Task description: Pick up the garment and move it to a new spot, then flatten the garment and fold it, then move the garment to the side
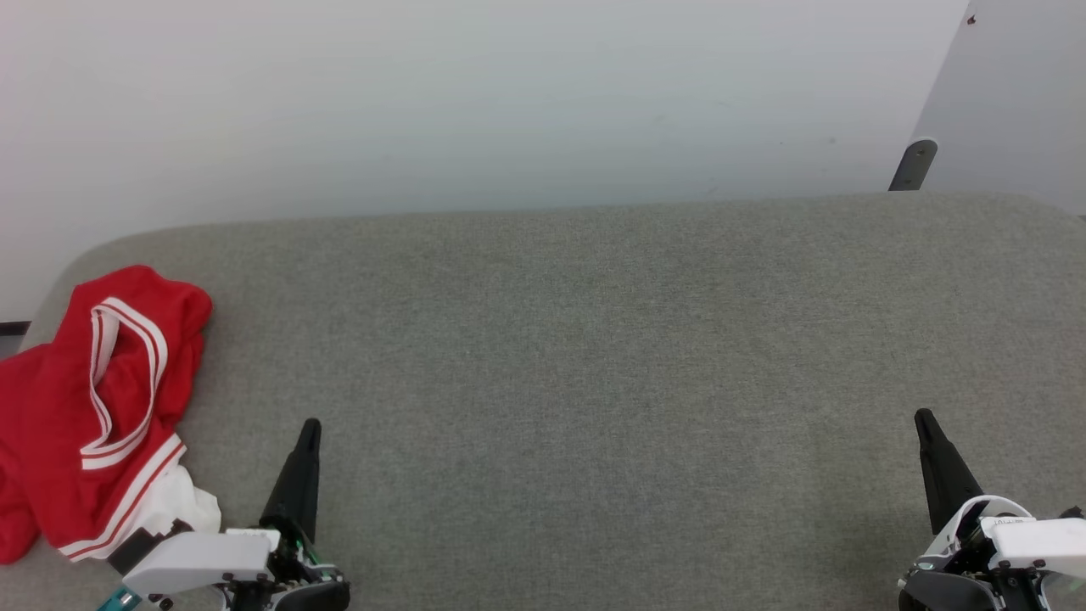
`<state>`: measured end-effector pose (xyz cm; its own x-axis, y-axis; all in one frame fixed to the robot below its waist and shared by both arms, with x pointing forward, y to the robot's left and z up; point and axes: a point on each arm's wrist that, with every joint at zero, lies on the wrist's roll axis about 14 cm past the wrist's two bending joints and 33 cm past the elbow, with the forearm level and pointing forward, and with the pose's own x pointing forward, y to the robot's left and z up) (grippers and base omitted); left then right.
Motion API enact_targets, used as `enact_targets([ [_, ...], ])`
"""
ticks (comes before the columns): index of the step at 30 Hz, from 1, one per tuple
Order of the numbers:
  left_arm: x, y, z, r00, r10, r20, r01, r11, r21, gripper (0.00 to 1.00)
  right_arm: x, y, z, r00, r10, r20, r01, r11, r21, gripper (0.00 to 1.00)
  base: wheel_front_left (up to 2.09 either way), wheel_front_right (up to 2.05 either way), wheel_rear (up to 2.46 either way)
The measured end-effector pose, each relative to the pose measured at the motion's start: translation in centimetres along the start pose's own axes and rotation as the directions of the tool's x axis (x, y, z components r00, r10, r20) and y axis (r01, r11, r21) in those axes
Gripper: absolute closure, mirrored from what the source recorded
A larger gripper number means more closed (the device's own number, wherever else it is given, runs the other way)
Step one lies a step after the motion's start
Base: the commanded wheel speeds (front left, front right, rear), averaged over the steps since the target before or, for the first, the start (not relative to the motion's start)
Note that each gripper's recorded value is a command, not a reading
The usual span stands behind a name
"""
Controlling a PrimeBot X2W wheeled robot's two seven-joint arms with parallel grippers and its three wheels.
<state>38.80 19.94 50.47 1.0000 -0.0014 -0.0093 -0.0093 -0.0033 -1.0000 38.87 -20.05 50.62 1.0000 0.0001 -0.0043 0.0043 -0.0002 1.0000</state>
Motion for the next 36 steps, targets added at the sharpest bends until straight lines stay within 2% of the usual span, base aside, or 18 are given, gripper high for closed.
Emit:
enact_targets([
  [14,0.0,0.0,0.0,1.000,0.000,0.000,0.000,1.000,0.000,1.00,0.0,0.0,0.0,1.000,0.000,0.000,0.000,1.000,0.000,1.00,0.00,0.00,0.00],
  [15,-0.1,0.4,0.0,1.000,0.011,0.000,-0.011,1.000,-0.002,0.00,-0.1,-0.3,0.0,1.000,-0.010,0.000,0.010,1.000,0.001,0.00,0.00,0.00,0.00],
  [17,-0.7,1.7,-0.1,0.999,0.049,0.000,-0.049,0.999,-0.008,0.00,-0.6,-1.5,0.0,0.999,-0.043,0.002,0.043,0.999,0.004,0.00,0.00,0.00,0.00],
  [18,-1.0,2.4,-0.2,0.998,0.070,0.000,-0.070,0.997,-0.012,1.00,-0.9,-2.1,0.0,0.998,-0.062,0.003,0.062,0.998,0.006,1.00,0.00,0.00,0.00],
  [19,-1.4,3.0,-0.3,0.996,0.089,0.000,-0.089,0.996,-0.015,1.00,-1.2,-2.7,0.0,0.997,-0.081,0.004,0.081,0.997,0.009,1.00,0.00,0.00,0.00],
  [20,-1.7,3.6,-0.3,0.994,0.106,0.000,-0.106,0.994,-0.018,0.00,-1.5,-3.3,0.0,0.995,-0.099,0.005,0.099,0.995,0.011,0.00,0.00,0.00,0.00],
  [36,-1.7,2.2,-1.0,0.998,0.063,0.011,-0.063,0.998,0.022,0.00,-1.4,-2.6,-1.6,0.997,-0.077,-0.006,0.077,0.996,-0.046,0.00,0.00,0.00,0.00],
])
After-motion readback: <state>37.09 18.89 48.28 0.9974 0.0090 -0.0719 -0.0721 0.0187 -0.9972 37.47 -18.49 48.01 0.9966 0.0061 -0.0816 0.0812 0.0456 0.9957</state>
